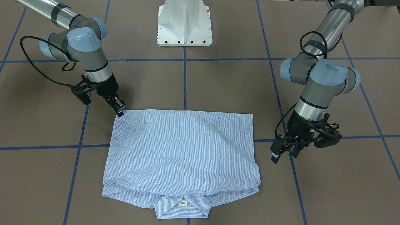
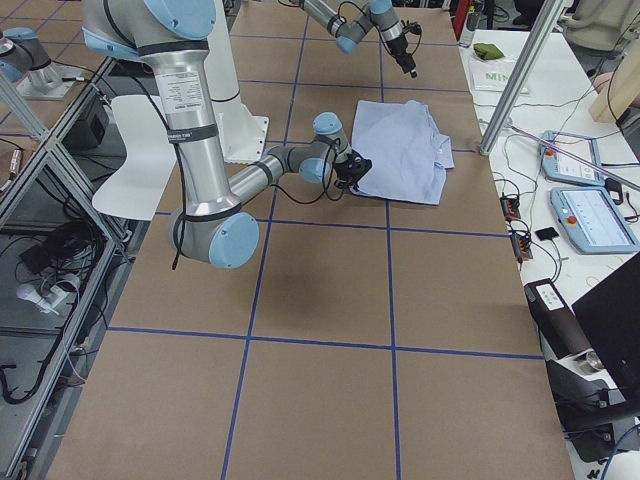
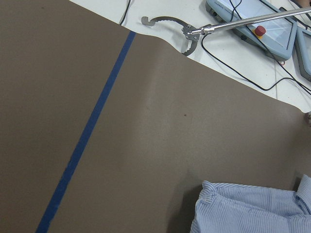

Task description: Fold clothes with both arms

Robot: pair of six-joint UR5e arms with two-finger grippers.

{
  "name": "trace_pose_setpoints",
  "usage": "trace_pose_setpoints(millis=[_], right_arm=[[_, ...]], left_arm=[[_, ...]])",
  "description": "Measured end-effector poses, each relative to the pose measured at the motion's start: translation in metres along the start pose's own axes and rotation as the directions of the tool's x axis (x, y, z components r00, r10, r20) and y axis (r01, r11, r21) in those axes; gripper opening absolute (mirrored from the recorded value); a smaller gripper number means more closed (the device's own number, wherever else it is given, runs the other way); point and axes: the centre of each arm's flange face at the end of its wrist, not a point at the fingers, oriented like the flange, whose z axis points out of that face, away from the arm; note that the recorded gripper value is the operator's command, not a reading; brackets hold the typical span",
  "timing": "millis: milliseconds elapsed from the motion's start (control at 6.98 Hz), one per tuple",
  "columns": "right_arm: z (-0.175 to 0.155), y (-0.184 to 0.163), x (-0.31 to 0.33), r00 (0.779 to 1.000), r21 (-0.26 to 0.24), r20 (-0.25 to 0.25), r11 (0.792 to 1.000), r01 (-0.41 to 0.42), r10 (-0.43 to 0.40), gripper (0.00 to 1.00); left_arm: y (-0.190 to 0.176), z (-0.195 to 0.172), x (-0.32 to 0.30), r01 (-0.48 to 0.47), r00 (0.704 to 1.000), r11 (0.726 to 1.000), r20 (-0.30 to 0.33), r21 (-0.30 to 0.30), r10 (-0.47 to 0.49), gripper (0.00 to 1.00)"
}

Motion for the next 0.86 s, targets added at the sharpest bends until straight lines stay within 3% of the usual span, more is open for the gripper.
trace_pose_setpoints(millis=[286,573,716,859], right_arm=[[-0.052,0.025,0.015,1.0,-0.082,-0.02,0.996,0.017,-0.019,0.0],[-0.108,0.092,0.045,0.986,-0.205,-0.137,0.976,0.067,-0.097,0.0],[-0.135,0.129,0.067,0.964,-0.277,-0.215,0.956,0.092,-0.155,0.0],[-0.159,0.162,0.087,0.933,-0.37,-0.293,0.925,0.092,-0.21,0.39]], left_arm=[[0.001,-0.019,0.009,-0.003,0.999,1.0,-0.036,0.006,0.003,0.98],[0.011,-0.047,0.017,0.001,0.996,1.0,-0.087,0.001,0.0,0.96],[0.017,-0.058,0.024,-0.007,0.993,1.0,-0.117,-0.025,0.004,0.99],[0.025,-0.071,0.031,-0.017,0.989,0.998,-0.147,-0.065,0.007,0.99]])
